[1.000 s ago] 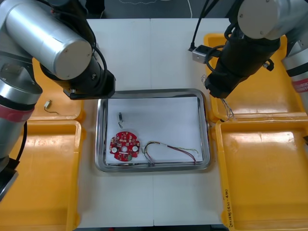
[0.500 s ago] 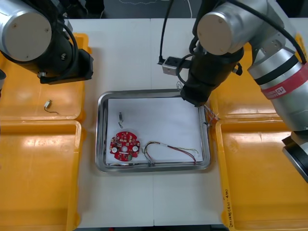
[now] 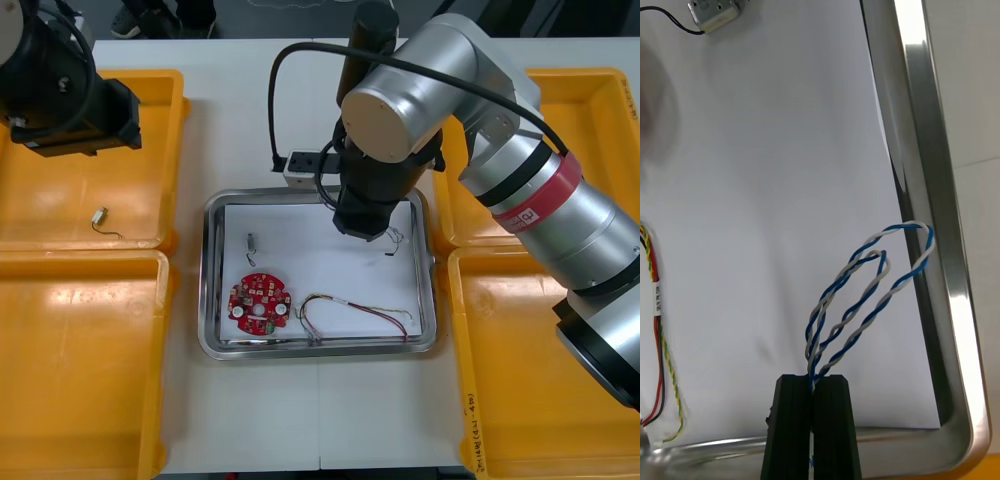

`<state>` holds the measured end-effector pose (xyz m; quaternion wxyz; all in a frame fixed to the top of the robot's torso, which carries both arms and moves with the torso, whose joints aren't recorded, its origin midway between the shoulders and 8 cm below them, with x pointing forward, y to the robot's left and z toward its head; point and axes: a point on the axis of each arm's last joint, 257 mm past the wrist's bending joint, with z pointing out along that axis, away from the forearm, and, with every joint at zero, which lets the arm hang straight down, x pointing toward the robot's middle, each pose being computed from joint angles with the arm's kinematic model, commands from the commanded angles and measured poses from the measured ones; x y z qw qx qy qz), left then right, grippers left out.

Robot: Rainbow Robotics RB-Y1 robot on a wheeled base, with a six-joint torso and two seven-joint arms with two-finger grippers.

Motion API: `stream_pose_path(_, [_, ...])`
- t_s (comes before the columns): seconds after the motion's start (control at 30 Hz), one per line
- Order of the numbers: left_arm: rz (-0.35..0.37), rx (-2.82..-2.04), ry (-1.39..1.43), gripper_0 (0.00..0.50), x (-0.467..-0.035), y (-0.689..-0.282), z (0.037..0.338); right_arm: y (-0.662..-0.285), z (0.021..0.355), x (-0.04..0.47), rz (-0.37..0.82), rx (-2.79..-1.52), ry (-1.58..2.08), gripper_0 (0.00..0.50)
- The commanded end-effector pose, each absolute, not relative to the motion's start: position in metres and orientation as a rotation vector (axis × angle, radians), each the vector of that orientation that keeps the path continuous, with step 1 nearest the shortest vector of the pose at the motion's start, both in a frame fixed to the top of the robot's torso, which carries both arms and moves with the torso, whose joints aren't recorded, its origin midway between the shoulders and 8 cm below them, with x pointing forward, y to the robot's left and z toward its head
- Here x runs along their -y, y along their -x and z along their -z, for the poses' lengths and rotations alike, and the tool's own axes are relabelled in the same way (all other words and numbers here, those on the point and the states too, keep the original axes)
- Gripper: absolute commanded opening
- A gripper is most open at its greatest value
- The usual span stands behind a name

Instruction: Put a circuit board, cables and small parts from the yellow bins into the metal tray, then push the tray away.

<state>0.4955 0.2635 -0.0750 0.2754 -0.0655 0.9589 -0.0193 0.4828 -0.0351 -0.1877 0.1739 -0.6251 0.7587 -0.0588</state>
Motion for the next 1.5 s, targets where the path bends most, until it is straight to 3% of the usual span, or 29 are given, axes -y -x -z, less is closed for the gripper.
stream_pose_path(0.03, [-0.034,-2.54,0.066,0.5,-0.297,-0.505,0.03,-0.485,0.171,0.003,0.248,-1.981,1.856,0.0])
stream_pose_path(0.17, [-0.071,-2.576,0.038,0.5,-0.317,-0.509,0.035,-0.485,0.178,0.0,0.289,-1.94,1.893,0.0])
stream_pose_path(0.43, [-0.071,-2.593,-0.053,0.5,-0.336,-0.526,0.048,-0.49,0.193,0.002,0.358,-1.913,1.929,0.0])
stream_pose_path(1.03, [-0.159,-2.684,-0.357,0.5,-0.362,-0.541,0.11,-0.497,0.211,0.008,0.459,-1.882,1.967,0.0])
stream_pose_path(1.07, [-0.162,-2.687,-0.363,0.5,-0.363,-0.541,0.112,-0.497,0.212,0.008,0.461,-1.879,1.972,0.02])
stream_pose_path(1.1, [-0.166,-2.692,-0.377,0.5,-0.364,-0.542,0.116,-0.498,0.212,0.009,0.466,-1.879,1.969,0.081])
stream_pose_path(1.13, [-0.168,-2.693,-0.385,0.5,-0.365,-0.543,0.119,-0.498,0.212,0.008,0.466,-1.876,1.971,0.177])
stream_pose_path(1.17, [-0.168,-2.695,-0.387,0.5,-0.366,-0.543,0.121,-0.498,0.212,0.009,0.466,-1.879,1.969,0.221])
stream_pose_path(1.27, [-0.167,-2.708,-0.401,0.5,-0.366,-0.544,0.132,-0.499,0.211,0.011,0.472,-1.884,1.963,0.428])
stream_pose_path(1.33, [-0.173,-2.712,-0.416,0.5,-0.366,-0.545,0.137,-0.499,0.211,0.012,0.475,-1.881,1.967,0.483])
stream_pose_path(1.5, [-0.168,-2.724,-0.429,0.5,-0.368,-0.546,0.148,-0.501,0.211,0.015,0.48,-1.886,1.964,0.5])
